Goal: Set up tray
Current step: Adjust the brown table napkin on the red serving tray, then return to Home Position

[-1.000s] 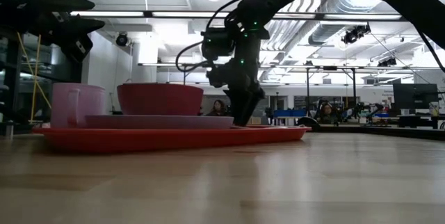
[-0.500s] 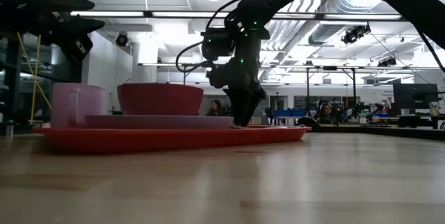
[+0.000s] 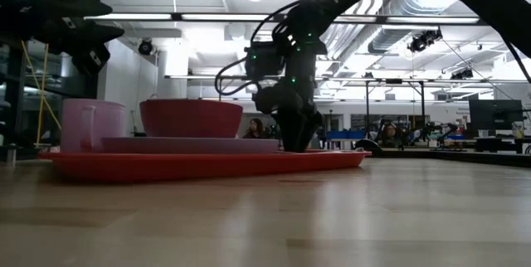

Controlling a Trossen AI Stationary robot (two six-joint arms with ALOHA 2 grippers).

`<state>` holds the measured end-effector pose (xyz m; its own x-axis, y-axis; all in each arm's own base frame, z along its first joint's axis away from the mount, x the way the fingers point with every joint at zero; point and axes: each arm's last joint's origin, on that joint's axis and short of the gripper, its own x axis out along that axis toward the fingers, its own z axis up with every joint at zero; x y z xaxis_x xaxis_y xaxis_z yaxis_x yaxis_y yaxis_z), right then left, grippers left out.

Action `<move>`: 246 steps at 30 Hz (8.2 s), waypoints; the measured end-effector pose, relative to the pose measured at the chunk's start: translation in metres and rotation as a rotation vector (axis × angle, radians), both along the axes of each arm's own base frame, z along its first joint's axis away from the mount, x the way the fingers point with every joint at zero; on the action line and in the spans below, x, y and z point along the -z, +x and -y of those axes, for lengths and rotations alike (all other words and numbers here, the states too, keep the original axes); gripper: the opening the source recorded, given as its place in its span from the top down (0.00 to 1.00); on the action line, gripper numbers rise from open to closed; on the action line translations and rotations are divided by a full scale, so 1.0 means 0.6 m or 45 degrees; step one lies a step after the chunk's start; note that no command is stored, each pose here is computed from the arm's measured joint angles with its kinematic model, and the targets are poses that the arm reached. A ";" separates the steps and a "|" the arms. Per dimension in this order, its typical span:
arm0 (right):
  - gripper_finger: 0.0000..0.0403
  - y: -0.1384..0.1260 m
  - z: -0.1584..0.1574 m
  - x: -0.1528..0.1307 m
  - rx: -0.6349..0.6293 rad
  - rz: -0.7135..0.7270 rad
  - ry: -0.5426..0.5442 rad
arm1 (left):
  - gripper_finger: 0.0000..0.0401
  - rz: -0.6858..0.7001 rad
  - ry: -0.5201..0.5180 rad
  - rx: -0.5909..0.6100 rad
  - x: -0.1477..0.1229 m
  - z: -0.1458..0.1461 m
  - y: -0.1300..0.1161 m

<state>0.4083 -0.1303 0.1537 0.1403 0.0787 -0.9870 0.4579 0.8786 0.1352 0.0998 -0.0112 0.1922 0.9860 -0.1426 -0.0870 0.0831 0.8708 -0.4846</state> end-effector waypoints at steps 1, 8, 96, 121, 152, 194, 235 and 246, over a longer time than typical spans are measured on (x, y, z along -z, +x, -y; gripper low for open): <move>0.61 0.002 -0.001 -0.002 -0.003 0.006 -0.003 | 0.55 0.002 0.000 0.000 0.000 0.000 0.000; 0.60 0.009 -0.008 -0.005 -0.015 0.036 0.005 | 0.55 0.002 -0.002 0.000 0.000 0.000 0.000; 0.99 -0.395 -0.116 -0.326 0.308 1.363 -0.623 | 0.55 0.248 0.346 0.296 -0.116 0.003 -0.083; 1.00 -0.508 -0.163 -0.173 0.462 1.594 -0.616 | 0.55 0.269 0.390 0.169 -0.065 0.002 -0.045; 1.00 -0.502 -0.165 -0.078 0.476 1.695 -0.458 | 0.55 0.311 0.373 0.103 -0.018 0.002 -0.021; 0.98 -0.521 -0.172 -0.025 0.440 1.802 -0.421 | 0.55 0.348 0.405 0.098 0.021 0.003 -0.008; 1.00 -0.521 -0.172 -0.025 0.439 1.801 -0.420 | 0.55 0.328 0.406 0.103 0.024 0.003 -0.007; 1.00 -0.521 -0.172 -0.025 0.438 1.801 -0.420 | 0.55 0.328 0.406 0.103 0.024 0.003 -0.007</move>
